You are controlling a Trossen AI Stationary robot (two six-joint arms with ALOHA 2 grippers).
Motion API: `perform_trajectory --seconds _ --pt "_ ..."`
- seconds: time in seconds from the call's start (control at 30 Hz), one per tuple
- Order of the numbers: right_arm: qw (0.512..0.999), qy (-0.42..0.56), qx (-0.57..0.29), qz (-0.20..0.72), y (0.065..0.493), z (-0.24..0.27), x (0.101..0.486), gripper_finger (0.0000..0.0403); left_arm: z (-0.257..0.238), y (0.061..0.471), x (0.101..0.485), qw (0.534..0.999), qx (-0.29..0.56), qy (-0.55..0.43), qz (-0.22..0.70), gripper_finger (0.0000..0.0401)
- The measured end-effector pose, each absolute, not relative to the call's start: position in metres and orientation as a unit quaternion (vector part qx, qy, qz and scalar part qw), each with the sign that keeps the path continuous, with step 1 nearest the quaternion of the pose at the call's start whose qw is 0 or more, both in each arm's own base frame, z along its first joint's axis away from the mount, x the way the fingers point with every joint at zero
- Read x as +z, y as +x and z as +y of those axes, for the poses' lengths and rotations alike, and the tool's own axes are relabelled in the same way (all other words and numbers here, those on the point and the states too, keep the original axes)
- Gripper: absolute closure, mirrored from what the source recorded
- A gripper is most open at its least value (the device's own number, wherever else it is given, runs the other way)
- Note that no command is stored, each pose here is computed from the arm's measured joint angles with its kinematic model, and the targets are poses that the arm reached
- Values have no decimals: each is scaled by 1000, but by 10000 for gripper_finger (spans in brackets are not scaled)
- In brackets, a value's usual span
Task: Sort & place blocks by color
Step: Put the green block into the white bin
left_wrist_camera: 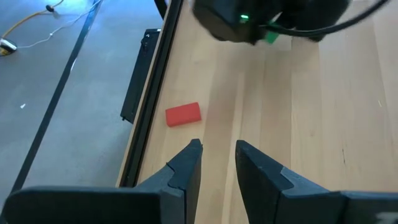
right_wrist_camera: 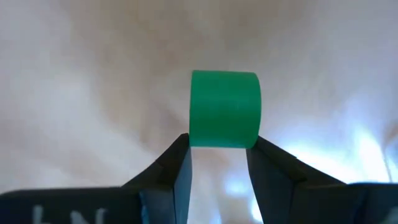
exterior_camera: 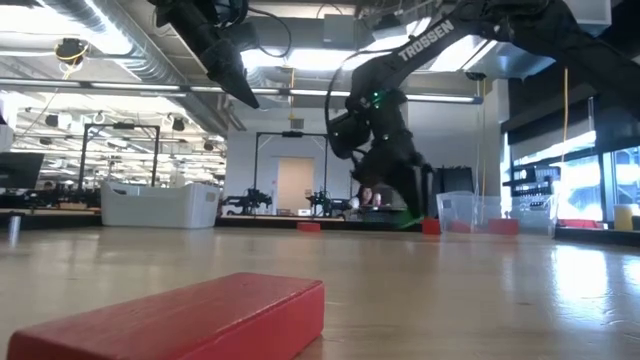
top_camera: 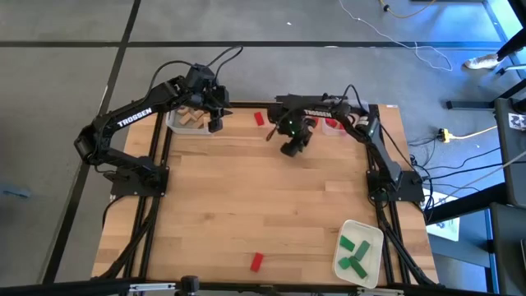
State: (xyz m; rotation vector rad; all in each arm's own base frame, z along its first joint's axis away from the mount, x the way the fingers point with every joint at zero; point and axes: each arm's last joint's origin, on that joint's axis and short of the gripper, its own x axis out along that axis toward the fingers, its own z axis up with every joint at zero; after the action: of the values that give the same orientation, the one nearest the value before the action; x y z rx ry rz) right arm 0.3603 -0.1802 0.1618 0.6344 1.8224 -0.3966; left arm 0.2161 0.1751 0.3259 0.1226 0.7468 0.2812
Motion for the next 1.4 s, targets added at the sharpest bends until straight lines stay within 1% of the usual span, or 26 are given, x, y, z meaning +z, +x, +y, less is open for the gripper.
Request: perform_trajectory --seconds 0.1,0.17,0.23,0.37,0.5,0.63,0.77,0.9,1.07,1.17,1.27,1.4 --pt "521 247 -133 806 358 -164 165 275 175 216 326 920 137 60 363 309" --pt "512 237 -108 819 359 -153 168 275 175 216 326 920 137 60 363 309" --pt "522 237 -90 815 364 -143 169 275 175 216 326 920 137 60 363 309" --pt "527 280 -39 801 372 -122 174 275 175 216 326 920 136 61 364 309" --pt "529 294 2 796 378 -100 177 275 175 216 325 918 130 74 368 309" --pt "540 290 39 789 382 -77 188 275 175 216 325 917 126 81 369 309" --pt "551 286 29 784 380 -63 204 275 175 216 325 917 124 82 369 309" --pt "569 296 10 767 373 -59 229 275 173 216 326 923 99 87 360 309" --pt "599 290 -52 745 359 -54 263 275 173 217 326 928 84 83 353 309" --pt "609 310 -75 726 345 -50 284 275 173 217 326 927 82 90 354 309" --pt "609 339 -94 711 327 -43 301 275 173 217 326 926 76 106 355 309" --pt "586 386 -120 702 298 -26 314 275 173 217 326 925 79 109 356 309"
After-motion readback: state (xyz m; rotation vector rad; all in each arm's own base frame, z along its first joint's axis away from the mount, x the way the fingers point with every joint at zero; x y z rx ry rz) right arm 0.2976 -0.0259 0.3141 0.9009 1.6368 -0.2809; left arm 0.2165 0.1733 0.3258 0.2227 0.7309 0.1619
